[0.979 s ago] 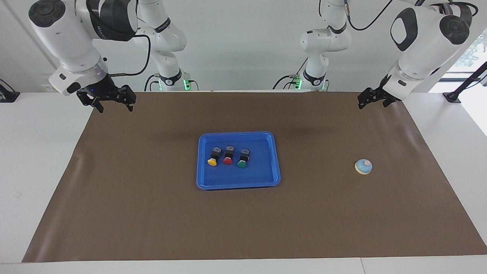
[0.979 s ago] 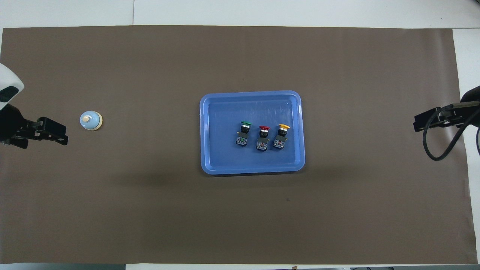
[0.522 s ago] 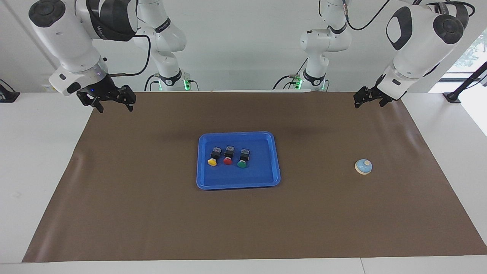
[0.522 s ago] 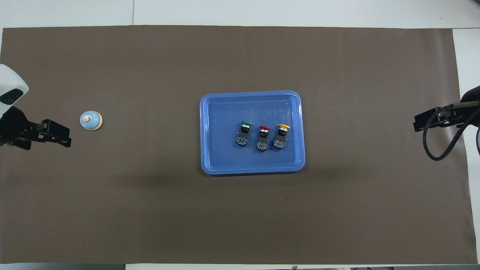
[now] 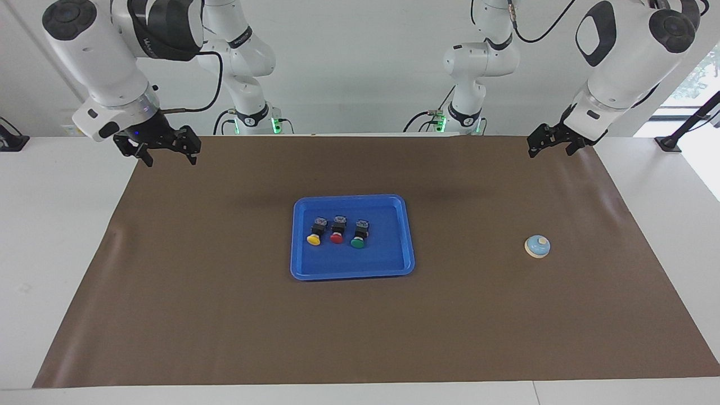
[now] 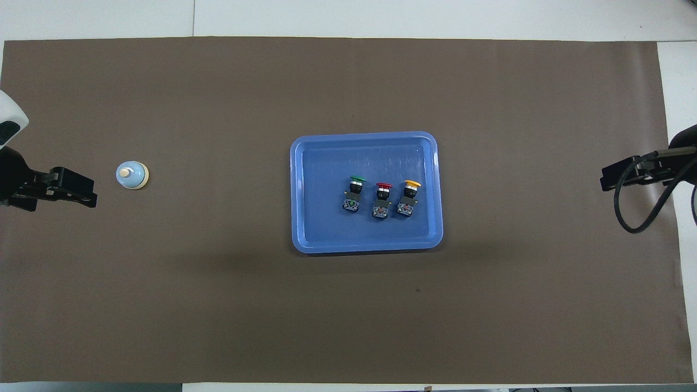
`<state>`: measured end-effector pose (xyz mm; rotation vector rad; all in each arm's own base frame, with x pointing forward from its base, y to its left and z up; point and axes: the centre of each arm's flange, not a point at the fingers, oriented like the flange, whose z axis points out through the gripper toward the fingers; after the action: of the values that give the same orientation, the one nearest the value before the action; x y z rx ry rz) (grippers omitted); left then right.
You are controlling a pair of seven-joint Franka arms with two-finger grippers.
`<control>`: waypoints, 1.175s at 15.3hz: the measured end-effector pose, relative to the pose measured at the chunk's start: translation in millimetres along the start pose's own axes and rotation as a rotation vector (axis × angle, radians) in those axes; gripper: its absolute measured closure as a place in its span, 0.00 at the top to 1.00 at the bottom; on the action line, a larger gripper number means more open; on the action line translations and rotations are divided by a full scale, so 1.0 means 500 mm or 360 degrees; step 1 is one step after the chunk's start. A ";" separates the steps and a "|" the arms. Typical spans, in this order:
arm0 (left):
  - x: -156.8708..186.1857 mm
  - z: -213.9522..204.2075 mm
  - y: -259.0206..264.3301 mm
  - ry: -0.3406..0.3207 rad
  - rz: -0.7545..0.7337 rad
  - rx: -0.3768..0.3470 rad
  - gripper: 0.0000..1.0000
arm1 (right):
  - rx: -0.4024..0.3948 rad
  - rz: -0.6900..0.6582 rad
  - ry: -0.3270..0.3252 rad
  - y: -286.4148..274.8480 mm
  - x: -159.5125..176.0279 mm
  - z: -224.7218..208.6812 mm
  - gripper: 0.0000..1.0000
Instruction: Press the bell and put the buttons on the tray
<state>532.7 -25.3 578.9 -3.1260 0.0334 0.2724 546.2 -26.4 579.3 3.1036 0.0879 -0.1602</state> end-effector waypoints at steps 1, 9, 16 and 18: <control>0.000 0.000 0.002 0.0003 0.0002 0.0000 1.00 | 0.0000 0.0000 0.0000 0.000 0.000 0.000 1.00; 0.004 -0.004 -0.002 0.0033 -0.0003 -0.0001 1.00 | 0.0000 0.0000 0.0000 0.000 0.000 0.000 1.00; 0.006 -0.005 -0.003 0.0044 -0.0005 -0.0002 1.00 | 0.0000 0.0000 0.0000 0.000 0.000 0.000 1.00; 0.007 -0.006 -0.003 0.0052 -0.0005 -0.0002 1.00 | 0.0000 0.0000 0.0000 0.000 0.000 0.000 1.00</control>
<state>536.8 -23.8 581.0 -3.1315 0.0286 0.2214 546.2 -26.4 579.3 3.1036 0.0879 -0.1602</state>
